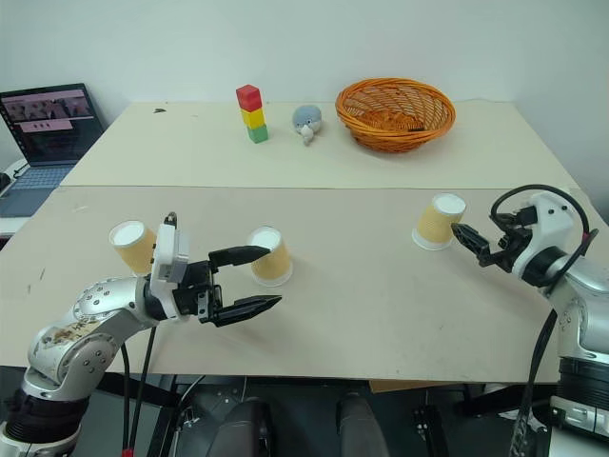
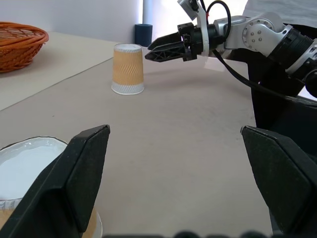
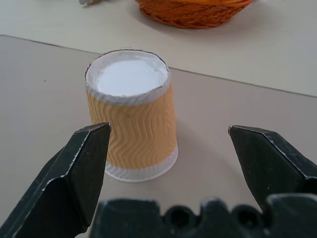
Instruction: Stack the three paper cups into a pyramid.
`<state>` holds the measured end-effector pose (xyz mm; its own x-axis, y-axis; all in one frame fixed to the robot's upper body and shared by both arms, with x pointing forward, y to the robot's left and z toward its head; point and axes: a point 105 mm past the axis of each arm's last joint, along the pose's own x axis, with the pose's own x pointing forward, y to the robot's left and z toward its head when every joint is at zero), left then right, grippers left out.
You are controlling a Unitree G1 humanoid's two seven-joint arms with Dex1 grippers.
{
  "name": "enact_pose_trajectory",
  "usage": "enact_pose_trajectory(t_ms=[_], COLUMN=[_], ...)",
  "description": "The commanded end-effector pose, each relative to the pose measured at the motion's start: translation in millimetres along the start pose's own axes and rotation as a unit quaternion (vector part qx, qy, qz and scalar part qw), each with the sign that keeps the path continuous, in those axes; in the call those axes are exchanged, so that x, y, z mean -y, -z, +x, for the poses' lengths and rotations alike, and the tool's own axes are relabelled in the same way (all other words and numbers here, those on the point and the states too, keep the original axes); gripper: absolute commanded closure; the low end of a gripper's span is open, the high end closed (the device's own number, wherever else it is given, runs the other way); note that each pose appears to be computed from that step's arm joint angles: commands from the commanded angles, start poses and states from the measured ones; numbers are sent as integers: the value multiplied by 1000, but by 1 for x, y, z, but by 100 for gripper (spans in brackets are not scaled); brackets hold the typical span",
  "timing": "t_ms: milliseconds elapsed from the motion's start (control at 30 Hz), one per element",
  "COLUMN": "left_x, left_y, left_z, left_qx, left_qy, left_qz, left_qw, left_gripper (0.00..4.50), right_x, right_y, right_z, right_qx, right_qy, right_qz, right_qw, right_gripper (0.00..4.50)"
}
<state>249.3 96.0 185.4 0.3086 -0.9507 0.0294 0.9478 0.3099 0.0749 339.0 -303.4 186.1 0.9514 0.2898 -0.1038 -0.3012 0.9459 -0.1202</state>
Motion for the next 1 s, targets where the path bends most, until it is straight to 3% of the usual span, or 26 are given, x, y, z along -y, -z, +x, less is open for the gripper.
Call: enact_pose_trajectory(t_ms=[33,467,1000], left_x=[0,-6,-8], left_y=[-6,-6,-11], left_z=[-1,-5,-11], left_qx=[7,20,27], left_qy=[-8,-46,-68], left_qz=[11,-1,-1], left_qw=[1000,999,997], left_gripper=[0,0,0], right_x=[-2,-21,-23], right_y=[-17,-30,-23], right_z=[5,19,46], right_qx=[33,53,43], right_qy=[-9,-65,-78], right_qz=[-8,21,19], right_qw=[999,996,996], right_gripper=[3,3,3])
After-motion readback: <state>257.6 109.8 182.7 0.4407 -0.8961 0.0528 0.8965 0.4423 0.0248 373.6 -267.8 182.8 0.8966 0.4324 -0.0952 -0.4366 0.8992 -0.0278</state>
